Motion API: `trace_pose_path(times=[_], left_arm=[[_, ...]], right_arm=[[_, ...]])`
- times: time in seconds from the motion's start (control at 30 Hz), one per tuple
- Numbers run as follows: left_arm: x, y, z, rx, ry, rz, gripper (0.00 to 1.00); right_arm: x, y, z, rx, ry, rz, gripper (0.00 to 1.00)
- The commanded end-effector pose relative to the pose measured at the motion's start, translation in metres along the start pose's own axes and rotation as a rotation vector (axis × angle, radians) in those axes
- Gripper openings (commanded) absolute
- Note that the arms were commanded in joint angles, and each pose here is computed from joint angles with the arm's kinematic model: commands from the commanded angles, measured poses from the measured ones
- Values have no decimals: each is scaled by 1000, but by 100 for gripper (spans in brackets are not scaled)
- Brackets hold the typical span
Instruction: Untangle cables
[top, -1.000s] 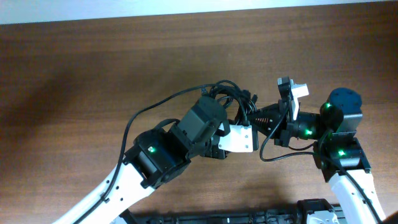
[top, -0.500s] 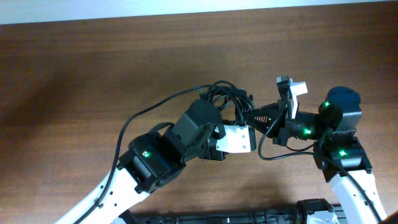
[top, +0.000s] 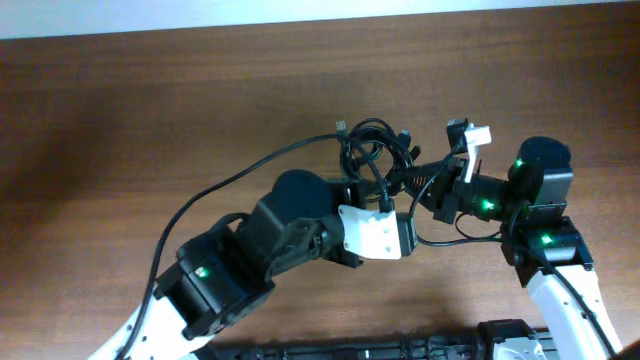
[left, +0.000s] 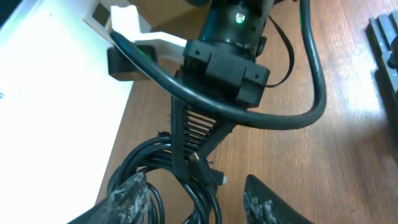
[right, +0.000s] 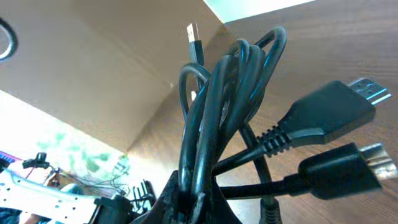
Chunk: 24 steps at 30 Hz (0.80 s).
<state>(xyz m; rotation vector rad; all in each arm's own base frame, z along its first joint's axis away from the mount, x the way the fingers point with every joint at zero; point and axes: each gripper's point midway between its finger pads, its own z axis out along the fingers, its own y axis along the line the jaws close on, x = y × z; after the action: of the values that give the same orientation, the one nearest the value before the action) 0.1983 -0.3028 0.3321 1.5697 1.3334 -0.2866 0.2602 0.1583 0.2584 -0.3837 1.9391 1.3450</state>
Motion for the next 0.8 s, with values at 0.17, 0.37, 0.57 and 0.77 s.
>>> trace_pose_path(times=[0.17, 0.37, 0.57, 0.77], left_arm=[[16, -2, 3, 7, 84, -10, 53], [30, -10, 23, 53, 140, -20, 55], [32, -11, 26, 59, 149, -21, 50], [51, 12, 22, -89, 256, -128, 66]], right_arm=[[-5, 18, -2, -78, -3, -79, 4], [-8, 40, -5, -185, 10, -119, 4], [-7, 47, -7, -221, 20, -143, 4], [-7, 49, -7, -229, 20, -152, 4]])
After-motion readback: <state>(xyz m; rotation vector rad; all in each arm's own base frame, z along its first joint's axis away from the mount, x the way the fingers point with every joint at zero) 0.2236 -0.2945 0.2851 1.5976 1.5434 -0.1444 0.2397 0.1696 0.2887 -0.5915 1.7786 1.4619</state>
